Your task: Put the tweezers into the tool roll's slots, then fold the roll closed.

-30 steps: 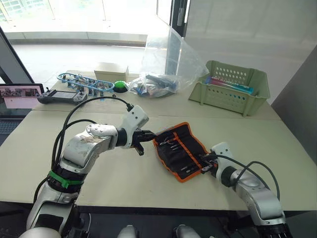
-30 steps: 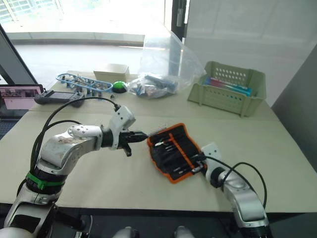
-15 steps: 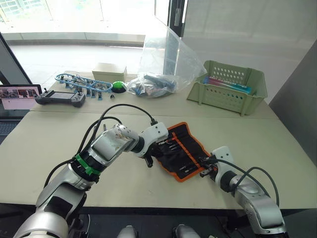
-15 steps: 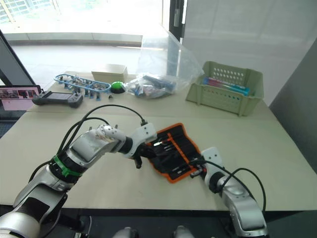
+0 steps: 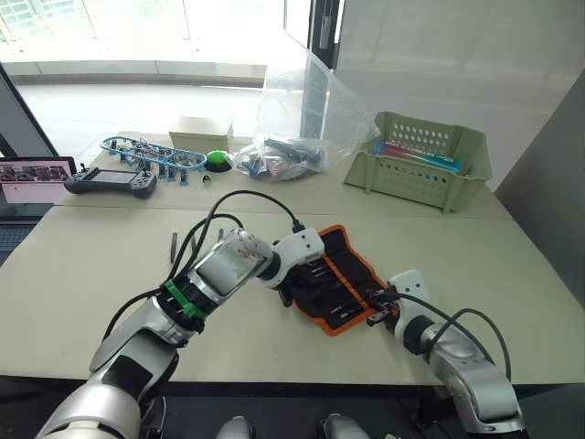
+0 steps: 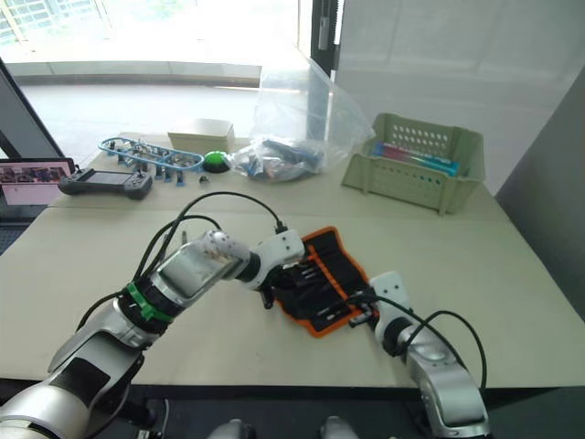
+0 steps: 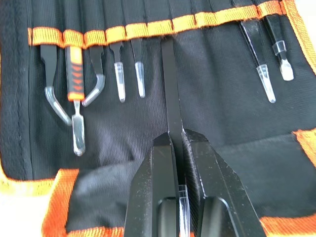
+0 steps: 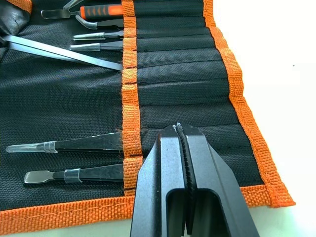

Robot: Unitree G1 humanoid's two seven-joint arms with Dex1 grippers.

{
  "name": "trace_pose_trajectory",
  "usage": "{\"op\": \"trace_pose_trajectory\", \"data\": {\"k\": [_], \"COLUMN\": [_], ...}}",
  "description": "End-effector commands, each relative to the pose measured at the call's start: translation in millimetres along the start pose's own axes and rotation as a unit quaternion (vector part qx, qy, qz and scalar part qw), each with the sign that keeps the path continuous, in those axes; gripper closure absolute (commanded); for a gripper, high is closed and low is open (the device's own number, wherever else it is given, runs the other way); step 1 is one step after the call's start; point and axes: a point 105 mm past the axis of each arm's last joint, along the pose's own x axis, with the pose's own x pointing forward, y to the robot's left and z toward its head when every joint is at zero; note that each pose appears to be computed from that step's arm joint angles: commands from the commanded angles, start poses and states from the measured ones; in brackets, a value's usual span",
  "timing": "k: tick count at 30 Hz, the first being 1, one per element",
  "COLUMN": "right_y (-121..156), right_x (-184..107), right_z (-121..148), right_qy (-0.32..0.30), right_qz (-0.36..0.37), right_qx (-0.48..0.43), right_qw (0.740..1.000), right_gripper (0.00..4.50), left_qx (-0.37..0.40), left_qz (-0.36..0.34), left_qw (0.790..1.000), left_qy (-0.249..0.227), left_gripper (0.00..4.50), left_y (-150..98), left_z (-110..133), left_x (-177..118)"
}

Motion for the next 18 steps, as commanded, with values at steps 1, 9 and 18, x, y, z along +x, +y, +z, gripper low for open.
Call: {"op": "trace_pose_trajectory", "data": {"k": [1,9,18], "right_y": [12.3,14.6,16.4], "right_x": [-1.5,-1.4,-1.6], "right_z": [-43.2,-41.8,-39.9], "right_qy": [0.087,0.085,0.082], "right_qz": [0.017,0.017,0.018], "right_qx": [0.028,0.029,0.028], "right_qw": [0.996,0.996,0.996], "right_gripper": [4.50,4.50,4.50], "left_qx": [0.017,0.029,0.051], "left_qz": [0.014,0.004,0.005], "left_qw": [1.000,0.999,0.998], "left_qy": [-0.012,-0.029,-0.048], "left_gripper": [4.47,4.47,4.47], "left_y": [4.5,1.0,1.3], "left_z": [9.7,20.5,30.6], "left_x": [1.7,14.3,40.6]}}
